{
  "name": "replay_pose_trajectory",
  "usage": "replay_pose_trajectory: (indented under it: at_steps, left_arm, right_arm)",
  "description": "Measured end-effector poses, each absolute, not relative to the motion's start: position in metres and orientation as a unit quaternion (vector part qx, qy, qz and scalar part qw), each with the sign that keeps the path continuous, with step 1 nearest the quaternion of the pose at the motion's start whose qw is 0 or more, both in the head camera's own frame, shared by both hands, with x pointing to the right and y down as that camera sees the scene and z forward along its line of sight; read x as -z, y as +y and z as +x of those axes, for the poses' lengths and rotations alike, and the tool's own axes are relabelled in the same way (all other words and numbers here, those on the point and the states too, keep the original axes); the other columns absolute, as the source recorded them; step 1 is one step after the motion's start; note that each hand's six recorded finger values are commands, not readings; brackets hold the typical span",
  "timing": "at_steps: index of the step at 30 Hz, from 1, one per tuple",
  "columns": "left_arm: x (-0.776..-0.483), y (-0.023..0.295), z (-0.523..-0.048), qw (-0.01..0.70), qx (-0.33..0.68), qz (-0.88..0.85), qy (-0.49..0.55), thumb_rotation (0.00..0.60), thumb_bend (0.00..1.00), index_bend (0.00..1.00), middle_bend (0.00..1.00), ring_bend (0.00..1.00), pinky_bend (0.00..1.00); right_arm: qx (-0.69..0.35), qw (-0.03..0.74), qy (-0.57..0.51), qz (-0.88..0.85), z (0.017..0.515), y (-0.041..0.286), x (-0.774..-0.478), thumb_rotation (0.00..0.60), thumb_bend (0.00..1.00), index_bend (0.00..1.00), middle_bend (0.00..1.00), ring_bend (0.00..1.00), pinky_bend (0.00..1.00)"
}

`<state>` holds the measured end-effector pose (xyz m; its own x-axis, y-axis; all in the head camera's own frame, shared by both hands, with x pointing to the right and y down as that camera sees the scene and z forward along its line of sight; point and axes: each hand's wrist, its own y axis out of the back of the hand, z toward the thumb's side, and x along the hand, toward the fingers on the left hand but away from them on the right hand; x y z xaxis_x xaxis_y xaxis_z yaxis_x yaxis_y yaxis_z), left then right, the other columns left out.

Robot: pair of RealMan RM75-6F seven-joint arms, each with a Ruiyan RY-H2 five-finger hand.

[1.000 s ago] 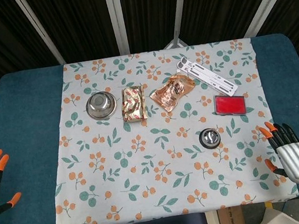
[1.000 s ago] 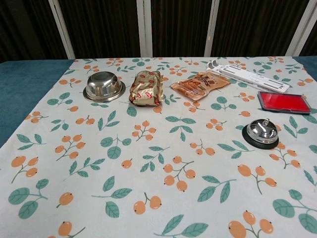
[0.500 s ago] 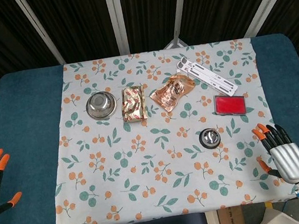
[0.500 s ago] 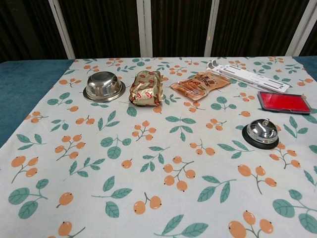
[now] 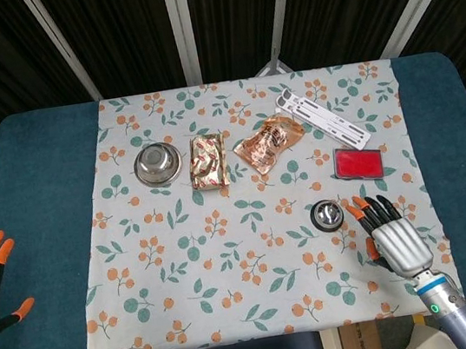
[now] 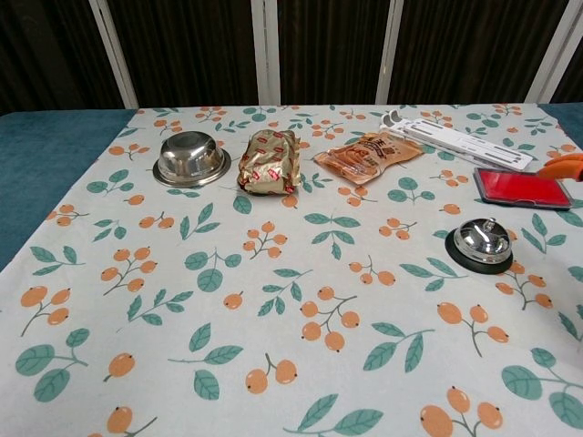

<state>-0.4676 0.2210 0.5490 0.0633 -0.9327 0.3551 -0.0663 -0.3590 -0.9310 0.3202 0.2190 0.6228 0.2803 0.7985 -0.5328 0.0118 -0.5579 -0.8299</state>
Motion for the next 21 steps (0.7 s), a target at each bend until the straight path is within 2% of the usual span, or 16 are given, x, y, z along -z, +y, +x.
replay_pose_trajectory:
  at_steps: [6, 14, 21]
  left_arm:
    - [-0.549, 0.220, -0.468, 0.391, 0.550, -0.615, 0.407, 0.600, 0.08, 0.00, 0.00, 0.00, 0.00]
    - [-0.550, 0.220, -0.467, 0.388, 0.551, -0.617, 0.406, 0.600, 0.08, 0.00, 0.00, 0.00, 0.00]
    - [-0.551, 0.219, -0.466, 0.388, 0.552, -0.617, 0.404, 0.600, 0.08, 0.00, 0.00, 0.00, 0.00]
  right_arm:
    - [-0.545, 0.357, -0.281, -0.705, 0.300, 0.211, -0.651, 0.600, 0.82, 0.00, 0.00, 0.00, 0.00]
    - [-0.569, 0.327, -0.284, -0.699, 0.289, 0.205, -0.683, 0.600, 0.82, 0.00, 0.00, 0.00, 0.00]
    - [-0.573, 0.316, -0.255, -0.711, 0.276, 0.222, -0.697, 0.600, 0.82, 0.00, 0.00, 0.00, 0.00]
